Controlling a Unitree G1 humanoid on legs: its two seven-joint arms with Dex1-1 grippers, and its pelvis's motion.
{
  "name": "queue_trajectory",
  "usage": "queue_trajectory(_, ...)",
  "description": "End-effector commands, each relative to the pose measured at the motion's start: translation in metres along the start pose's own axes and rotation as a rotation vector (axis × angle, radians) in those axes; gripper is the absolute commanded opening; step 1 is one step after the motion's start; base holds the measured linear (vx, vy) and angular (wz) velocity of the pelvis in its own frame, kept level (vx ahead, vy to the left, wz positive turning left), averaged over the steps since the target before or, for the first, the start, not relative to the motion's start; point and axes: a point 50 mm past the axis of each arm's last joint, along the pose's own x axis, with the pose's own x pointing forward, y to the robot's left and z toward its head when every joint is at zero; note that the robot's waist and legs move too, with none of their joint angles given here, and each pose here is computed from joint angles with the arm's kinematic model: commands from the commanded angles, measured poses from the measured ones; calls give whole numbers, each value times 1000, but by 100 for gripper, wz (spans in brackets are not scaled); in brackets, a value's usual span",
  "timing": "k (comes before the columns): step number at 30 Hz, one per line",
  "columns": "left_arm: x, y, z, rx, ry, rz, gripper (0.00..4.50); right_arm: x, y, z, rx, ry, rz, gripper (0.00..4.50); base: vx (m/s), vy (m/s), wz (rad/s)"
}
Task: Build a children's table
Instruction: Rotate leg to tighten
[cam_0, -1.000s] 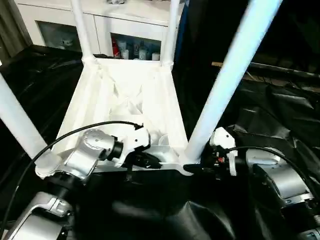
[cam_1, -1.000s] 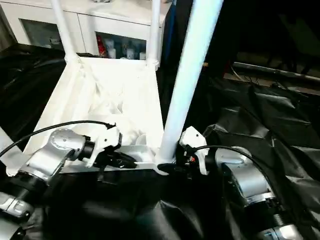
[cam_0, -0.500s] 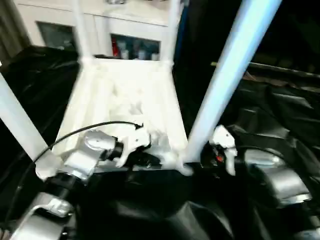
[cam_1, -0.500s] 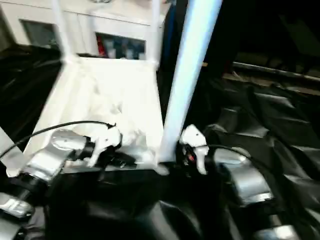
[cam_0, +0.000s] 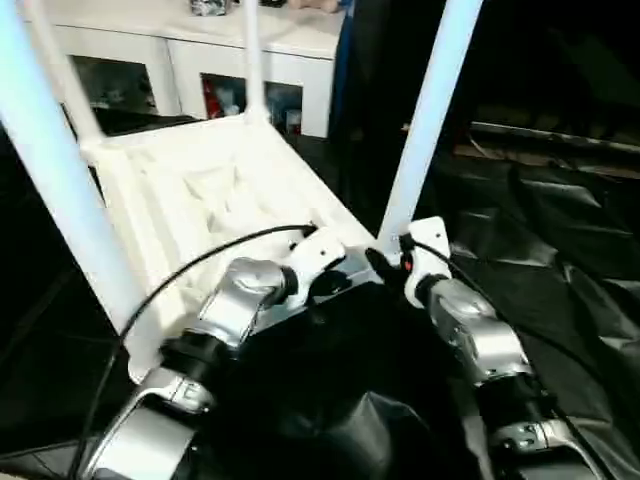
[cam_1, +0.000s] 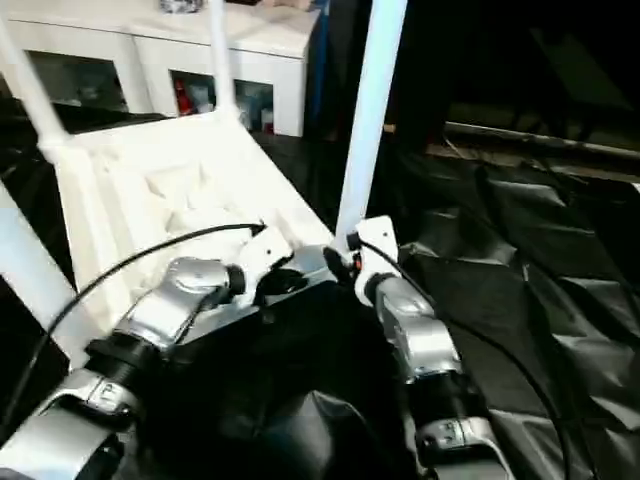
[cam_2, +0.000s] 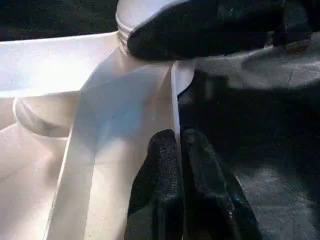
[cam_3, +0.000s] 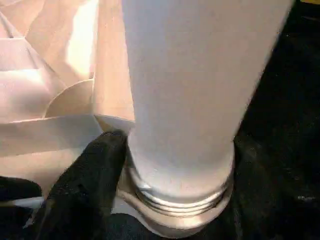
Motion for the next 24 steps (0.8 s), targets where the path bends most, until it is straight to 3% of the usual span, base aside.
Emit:
queue_trajectory(1,14,-15,16,18,-70,-61,0,10,39,-4,27,28,174,366,0,0,0)
queue_trajectory(4,6,-11,11,25,-68,-80,0,7,33,-3,-22,32,223,390,0,0,0)
queue_trajectory(12,-19,-1,-2,44,-66,-170,0,-22,6,-3,-232,63,494,390,0,0,0)
queue_trajectory(18,-43,2,-7,95,-78,-332,0,-43,-10,1,-302,103,637,390,0,0,0)
queue_trajectory(24,-58,4,-13,103,-60,-389,0,-53,-13,0,-338,133,706,390,0,0,0)
